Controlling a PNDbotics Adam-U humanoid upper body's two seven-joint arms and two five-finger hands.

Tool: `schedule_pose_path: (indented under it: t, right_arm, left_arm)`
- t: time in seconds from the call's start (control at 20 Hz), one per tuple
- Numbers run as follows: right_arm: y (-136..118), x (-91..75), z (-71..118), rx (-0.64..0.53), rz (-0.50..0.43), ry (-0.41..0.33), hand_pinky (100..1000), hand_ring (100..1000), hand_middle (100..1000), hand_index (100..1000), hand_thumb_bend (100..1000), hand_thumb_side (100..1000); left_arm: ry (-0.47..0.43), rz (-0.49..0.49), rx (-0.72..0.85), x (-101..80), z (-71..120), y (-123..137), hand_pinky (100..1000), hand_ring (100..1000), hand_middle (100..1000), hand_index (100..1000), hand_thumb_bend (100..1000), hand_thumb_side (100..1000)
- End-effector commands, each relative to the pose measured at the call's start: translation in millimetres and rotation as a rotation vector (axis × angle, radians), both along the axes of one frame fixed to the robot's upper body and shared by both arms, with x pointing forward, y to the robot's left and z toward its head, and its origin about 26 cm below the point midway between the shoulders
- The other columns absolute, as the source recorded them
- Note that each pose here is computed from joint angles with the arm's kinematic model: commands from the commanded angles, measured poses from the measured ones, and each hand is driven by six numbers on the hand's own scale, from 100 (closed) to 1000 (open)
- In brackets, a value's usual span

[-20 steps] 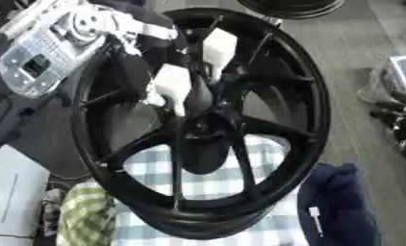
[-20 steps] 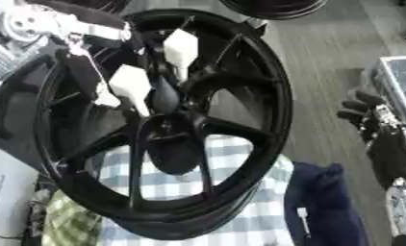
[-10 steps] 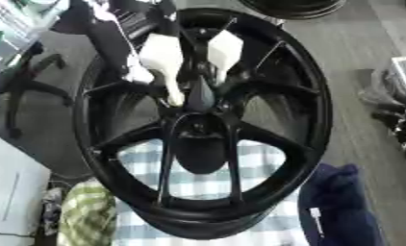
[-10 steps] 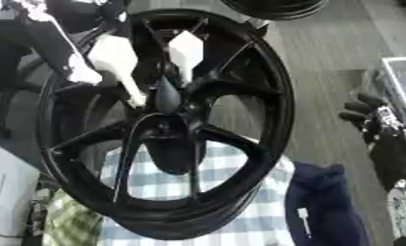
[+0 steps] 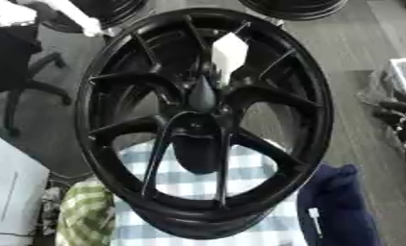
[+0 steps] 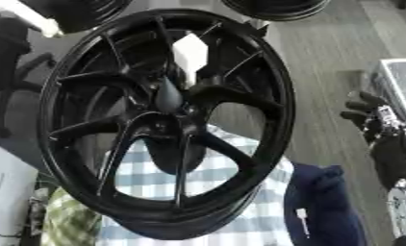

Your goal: Pull the pin out of the wheel hub.

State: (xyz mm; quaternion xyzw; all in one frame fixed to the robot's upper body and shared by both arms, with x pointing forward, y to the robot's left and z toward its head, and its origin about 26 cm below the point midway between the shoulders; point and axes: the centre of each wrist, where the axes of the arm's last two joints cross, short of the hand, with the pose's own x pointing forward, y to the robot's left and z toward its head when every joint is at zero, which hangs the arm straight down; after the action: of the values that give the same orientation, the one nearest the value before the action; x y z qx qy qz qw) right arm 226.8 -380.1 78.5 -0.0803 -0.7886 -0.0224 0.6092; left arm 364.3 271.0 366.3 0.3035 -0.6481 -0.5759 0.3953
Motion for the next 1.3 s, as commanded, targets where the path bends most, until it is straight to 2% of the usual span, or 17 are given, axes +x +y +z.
schedule_pose_path:
  t: [0.05, 0.25, 0.4, 0.5, 0.55, 0.6, 0.65, 0.7, 0.75, 0.8, 0.85, 0.95, 1.05, 1.3]
  right_arm:
    - [-2.4, -2.1, 9.7, -0.016, -0.013, -0.036, 1000, 786, 752, 896, 100, 803]
    - [-2.8, -3.5, 10.6, -0.010, -0.027, -0.048, 1000, 786, 752, 896, 100, 801]
    - [-3.1, -4.6, 11.3, -0.008, -0.035, -0.055, 1000, 786, 752, 896, 100, 799]
    - [-3.7, -5.2, 12.1, -0.006, -0.042, -0.061, 1000, 786, 752, 896, 100, 796]
    - [-3.8, -5.5, 12.5, -0.006, -0.045, -0.063, 1000, 786, 752, 896, 100, 795]
    - [-3.9, -5.8, 12.8, -0.005, -0.047, -0.066, 1000, 786, 752, 896, 100, 794]
    - [-3.9, -6.0, 13.0, -0.005, -0.048, -0.068, 1000, 786, 752, 896, 100, 794]
    - [-3.8, -6.2, 13.1, -0.004, -0.049, -0.070, 1000, 786, 752, 896, 100, 793]
    - [-3.7, -6.4, 13.2, -0.003, -0.050, -0.071, 1000, 786, 752, 896, 100, 793]
    - [-3.7, -6.6, 13.2, -0.002, -0.051, -0.072, 1000, 786, 752, 895, 100, 793]
    - [-3.7, -6.8, 13.0, -0.001, -0.052, -0.073, 1000, 786, 751, 895, 100, 793]
    - [-3.6, -7.1, 12.6, 0.002, -0.056, -0.073, 1000, 786, 751, 895, 100, 795]
    - [-3.5, -7.0, 12.3, 0.003, -0.057, -0.073, 1000, 785, 751, 895, 100, 796]
    - [-2.8, -5.9, 11.9, 0.005, -0.055, -0.069, 1000, 785, 751, 895, 100, 799]
  left_arm:
    - [-0.088, 0.158, -0.054, -9.9, 13.3, 49.7, 893, 809, 586, 368, 100, 162]
    - [-0.073, 0.299, -0.129, -15.1, -9.1, 94.9, 887, 804, 579, 365, 100, 181]
    - [-0.046, 0.378, -0.170, -18.7, -27.6, 119.0, 889, 808, 583, 369, 100, 189]
    - [-0.012, 0.420, -0.189, -19.1, -42.2, 132.0, 896, 820, 608, 433, 100, 124]
    - [0.013, 0.423, -0.196, -18.6, -49.4, 135.8, 902, 838, 653, 559, 100, 100]
    - [0.041, 0.415, -0.204, -17.7, -55.8, 138.4, 907, 846, 674, 646, 125, 100]
    - [0.065, 0.402, -0.208, -17.0, -60.4, 140.2, 920, 860, 697, 776, 204, 100]
    - [0.080, 0.388, -0.208, -16.6, -63.6, 141.4, 923, 863, 702, 798, 240, 141]
    - [0.088, 0.376, -0.204, -16.2, -65.6, 142.2, 935, 876, 721, 837, 386, 389]
    - [0.091, 0.369, -0.198, -15.9, -67.1, 143.1, 939, 880, 727, 850, 415, 436]
    - [0.095, 0.366, -0.190, -15.5, -68.5, 144.2, 946, 887, 738, 873, 472, 525]
    - [0.099, 0.363, -0.174, -14.8, -70.4, 145.7, 953, 893, 744, 890, 508, 598]
    - [0.099, 0.362, -0.164, -14.3, -71.3, 146.7, 953, 893, 746, 902, 523, 625]
    - [0.074, 0.386, -0.180, -13.5, -70.7, 147.2, 945, 890, 746, 903, 496, 627]
